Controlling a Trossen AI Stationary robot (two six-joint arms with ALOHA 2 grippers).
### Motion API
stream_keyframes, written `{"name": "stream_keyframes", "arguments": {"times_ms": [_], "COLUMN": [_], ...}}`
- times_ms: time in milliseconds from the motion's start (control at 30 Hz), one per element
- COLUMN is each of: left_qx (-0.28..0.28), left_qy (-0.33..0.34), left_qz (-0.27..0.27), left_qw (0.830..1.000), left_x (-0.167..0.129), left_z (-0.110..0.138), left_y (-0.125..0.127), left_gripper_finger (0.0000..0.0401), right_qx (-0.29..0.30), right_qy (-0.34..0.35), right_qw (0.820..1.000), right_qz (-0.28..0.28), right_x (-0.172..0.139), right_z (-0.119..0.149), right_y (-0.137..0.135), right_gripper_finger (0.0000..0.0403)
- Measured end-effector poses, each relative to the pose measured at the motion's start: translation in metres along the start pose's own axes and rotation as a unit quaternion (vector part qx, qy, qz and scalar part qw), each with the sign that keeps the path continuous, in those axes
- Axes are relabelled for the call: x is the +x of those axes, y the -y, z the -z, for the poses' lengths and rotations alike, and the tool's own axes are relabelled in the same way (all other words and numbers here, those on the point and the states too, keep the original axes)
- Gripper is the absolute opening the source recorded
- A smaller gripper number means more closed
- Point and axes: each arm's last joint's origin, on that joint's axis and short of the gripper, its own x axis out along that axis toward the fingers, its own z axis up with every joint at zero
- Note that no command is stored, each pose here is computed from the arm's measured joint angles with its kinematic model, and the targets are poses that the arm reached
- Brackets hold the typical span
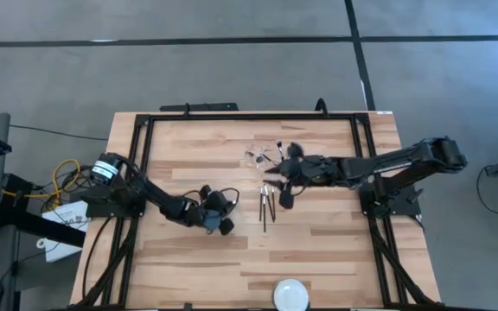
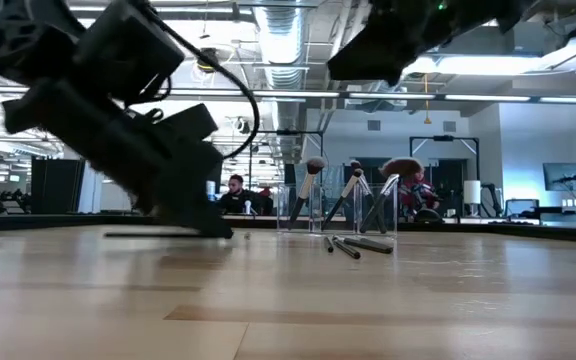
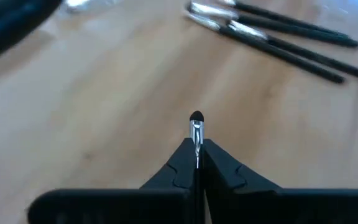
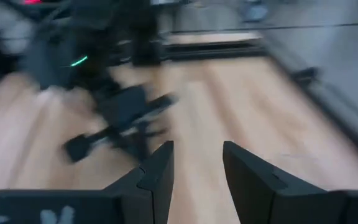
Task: Put items in baskets/containers
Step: Put the black eyeshadow brush into the transparent organizer
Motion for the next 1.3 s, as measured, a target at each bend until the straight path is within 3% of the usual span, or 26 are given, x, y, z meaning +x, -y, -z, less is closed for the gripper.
{"name": "stream_keyframes", "arguments": {"times_ms": [133,300,467,633,867,1067,1300], "left_qx": [-0.005,-0.003,0.029,0.088,0.129,0.133,0.131], "left_qy": [0.012,0.018,0.029,0.057,0.076,0.079,0.082], "left_qz": [0.011,0.022,0.02,-0.003,-0.021,-0.027,-0.025], "left_qw": [1.0,1.0,0.999,0.994,0.989,0.988,0.988], "left_x": [-0.001,-0.001,-0.002,-0.005,-0.009,-0.009,-0.009], "left_z": [-0.014,-0.021,-0.022,-0.025,-0.025,-0.026,-0.027], "left_y": [-0.004,-0.006,-0.005,-0.002,0.001,0.001,0.001], "left_gripper_finger": [0.0013,0.0015,0.0013,0.0012,0.0013,0.0013,0.0013], "right_qx": [-0.014,-0.005,0.098,0.215,0.3,0.333,0.335], "right_qy": [-0.008,-0.051,-0.085,-0.129,-0.145,-0.115,-0.101], "right_qw": [0.998,0.997,0.989,0.962,0.935,0.917,0.918], "right_qz": [-0.059,-0.065,-0.071,-0.103,-0.12,-0.188,-0.189], "right_x": [0.031,0.063,0.086,0.1,0.123,0.136,0.138], "right_z": [0.016,0.036,0.041,0.056,0.081,0.088,0.087], "right_y": [-0.009,-0.004,0.006,0.019,0.029,0.03,0.034], "right_gripper_finger": [0.0128,0.0129,0.0129,0.0129,0.0129,0.0129,0.0129]}}
